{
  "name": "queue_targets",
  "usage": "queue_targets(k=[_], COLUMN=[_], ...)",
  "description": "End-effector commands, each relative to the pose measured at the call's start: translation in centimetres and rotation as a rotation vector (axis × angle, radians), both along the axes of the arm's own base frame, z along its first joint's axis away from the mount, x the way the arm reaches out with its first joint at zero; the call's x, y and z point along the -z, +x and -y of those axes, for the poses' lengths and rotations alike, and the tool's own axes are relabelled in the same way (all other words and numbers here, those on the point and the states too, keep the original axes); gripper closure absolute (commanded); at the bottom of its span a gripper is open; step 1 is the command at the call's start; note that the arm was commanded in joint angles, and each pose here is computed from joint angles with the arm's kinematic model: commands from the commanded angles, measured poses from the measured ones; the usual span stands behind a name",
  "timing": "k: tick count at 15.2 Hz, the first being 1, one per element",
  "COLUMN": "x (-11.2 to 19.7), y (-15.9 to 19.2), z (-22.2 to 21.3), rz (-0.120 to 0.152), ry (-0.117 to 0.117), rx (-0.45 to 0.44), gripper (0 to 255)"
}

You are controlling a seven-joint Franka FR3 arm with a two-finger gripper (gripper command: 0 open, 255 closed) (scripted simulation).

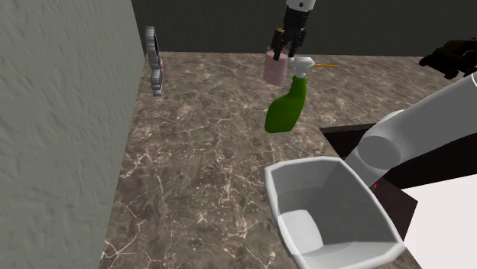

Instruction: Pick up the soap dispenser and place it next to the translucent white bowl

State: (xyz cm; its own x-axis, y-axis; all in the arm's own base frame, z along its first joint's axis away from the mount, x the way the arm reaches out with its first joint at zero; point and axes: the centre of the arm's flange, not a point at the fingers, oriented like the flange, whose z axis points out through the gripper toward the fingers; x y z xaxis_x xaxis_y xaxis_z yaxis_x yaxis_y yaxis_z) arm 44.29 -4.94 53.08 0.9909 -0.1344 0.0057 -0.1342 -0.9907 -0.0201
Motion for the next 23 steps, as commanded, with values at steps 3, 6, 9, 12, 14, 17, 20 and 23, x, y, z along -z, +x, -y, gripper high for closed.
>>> queue_targets(k=[3, 6, 9, 12, 14, 17, 20, 23], x=[-2.0, -3.6, -5.2, -6.8, -7.8, -9.4, -11.0, -12.6], y=[0.0, 0.0, 0.0, 0.0, 0.0, 0.0, 0.0, 0.0], z=[-0.1, -0.1, -0.1, -0.1, -0.1, -0.1, -0.1, -0.1], rz=[0.000, 0.000, 0.000, 0.000, 0.000, 0.000, 0.000, 0.000], ry=[0.000, 0.000, 0.000, 0.000, 0.000, 0.000, 0.000, 0.000], rx=[0.000, 0.000, 0.000, 0.000, 0.000, 0.000, 0.000, 0.000], gripper=[255, 255, 255, 255, 255, 255, 255, 255])
